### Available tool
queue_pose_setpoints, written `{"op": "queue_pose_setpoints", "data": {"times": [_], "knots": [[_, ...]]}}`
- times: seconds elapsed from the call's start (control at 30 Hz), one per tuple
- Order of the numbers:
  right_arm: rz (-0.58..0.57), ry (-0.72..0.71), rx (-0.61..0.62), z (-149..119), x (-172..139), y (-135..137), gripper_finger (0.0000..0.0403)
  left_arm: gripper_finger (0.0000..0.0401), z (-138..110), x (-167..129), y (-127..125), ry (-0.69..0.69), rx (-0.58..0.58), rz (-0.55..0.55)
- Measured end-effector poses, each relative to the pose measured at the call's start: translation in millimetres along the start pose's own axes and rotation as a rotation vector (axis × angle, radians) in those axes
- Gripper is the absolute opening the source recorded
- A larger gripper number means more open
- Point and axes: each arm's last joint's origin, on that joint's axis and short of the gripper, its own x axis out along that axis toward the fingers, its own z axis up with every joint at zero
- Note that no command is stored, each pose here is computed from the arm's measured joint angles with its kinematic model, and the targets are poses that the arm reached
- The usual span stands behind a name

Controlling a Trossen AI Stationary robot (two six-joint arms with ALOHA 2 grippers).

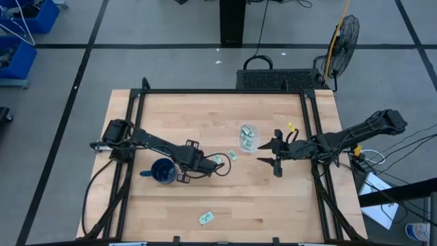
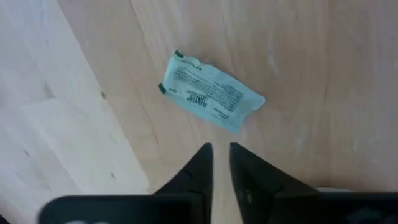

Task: Pick and place Stevia / Truvia into bins
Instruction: Put the light green stevia packet into the transparent container

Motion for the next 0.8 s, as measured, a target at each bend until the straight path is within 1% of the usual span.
{"op": "queue_pose_setpoints", "data": {"times": [0.17,0.3,0.37,0.5,0.6,0.67,0.8], "knots": [[0.000,0.000,-0.003,0.0,0.0,0.0,0.0196,0.0121,2.7,1.1,5.5,-0.026,0.053,0.018],[0.000,0.000,-0.002,0.0,0.0,0.0,0.0196,0.0151,8.7,3.9,20.1,-0.087,0.027,0.013],[0.000,0.000,-0.003,0.0,0.0,0.0,0.0196,0.0155,9.7,5.8,28.1,-0.104,0.017,-0.016],[0.000,0.000,-0.003,0.0,0.0,0.0,0.0196,0.0156,10.9,9.3,44.7,-0.133,0.014,-0.030],[0.000,0.000,-0.003,0.0,0.0,0.0,0.0196,0.0156,9.8,12.0,53.3,-0.150,0.014,-0.112],[-0.001,0.001,-0.004,-0.1,0.0,0.0,0.0196,0.0156,8.5,16.4,55.6,-0.160,0.015,-0.151],[-0.005,0.019,-0.010,-2.0,0.0,-0.4,0.0196,0.0156,2.5,31.4,55.0,-0.134,0.031,-0.165]]}}
